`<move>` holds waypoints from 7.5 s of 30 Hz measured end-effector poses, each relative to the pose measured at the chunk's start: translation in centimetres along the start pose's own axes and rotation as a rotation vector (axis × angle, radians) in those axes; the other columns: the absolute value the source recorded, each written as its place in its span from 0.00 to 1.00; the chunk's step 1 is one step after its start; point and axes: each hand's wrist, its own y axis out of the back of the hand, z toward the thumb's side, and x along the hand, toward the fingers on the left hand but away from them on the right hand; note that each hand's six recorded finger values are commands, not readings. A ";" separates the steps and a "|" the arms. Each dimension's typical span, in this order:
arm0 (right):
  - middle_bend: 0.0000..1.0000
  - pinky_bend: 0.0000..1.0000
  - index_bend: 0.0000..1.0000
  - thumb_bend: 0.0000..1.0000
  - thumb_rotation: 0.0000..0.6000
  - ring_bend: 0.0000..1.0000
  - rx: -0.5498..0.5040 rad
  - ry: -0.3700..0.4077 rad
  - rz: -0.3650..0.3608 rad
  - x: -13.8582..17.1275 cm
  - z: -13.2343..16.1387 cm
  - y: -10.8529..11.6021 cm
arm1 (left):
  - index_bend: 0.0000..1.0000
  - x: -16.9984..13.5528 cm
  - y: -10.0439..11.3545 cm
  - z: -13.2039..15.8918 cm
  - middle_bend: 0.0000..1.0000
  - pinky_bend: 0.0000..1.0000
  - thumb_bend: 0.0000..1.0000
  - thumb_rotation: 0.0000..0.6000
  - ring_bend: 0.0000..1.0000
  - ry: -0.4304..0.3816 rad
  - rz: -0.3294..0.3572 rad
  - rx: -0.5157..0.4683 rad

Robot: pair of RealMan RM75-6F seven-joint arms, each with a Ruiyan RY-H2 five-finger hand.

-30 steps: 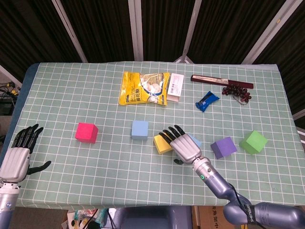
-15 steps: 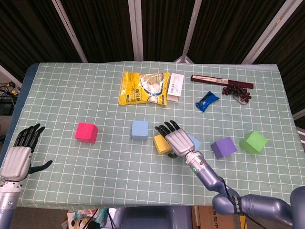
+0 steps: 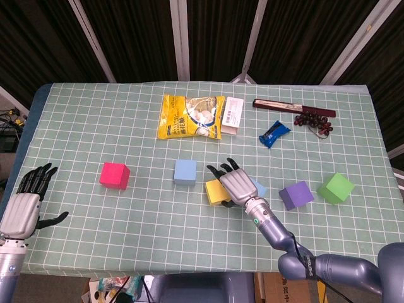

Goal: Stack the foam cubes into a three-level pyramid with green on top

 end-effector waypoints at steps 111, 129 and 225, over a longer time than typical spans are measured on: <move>0.44 0.02 0.01 0.23 1.00 0.22 -0.058 -0.229 -0.039 -6.5 2.3 1.1 | 0.00 1.2 -0.5 -0.6 0.00 0.00 0.08 1.00 0.00 0.049 -0.047 -0.072; 0.15 0.00 0.00 0.23 1.00 0.10 -0.043 -0.224 -0.029 -6.5 2.4 0.6 | 0.00 1.1 -0.6 -0.7 0.00 0.00 0.08 1.00 0.00 0.055 -0.054 -0.076; 0.32 0.00 0.00 0.18 1.00 0.17 0.046 -0.470 0.027 4.4 -8.0 -0.1 | 0.00 1.1 -0.6 -0.2 0.00 0.00 0.08 1.00 0.00 0.040 -0.051 -0.077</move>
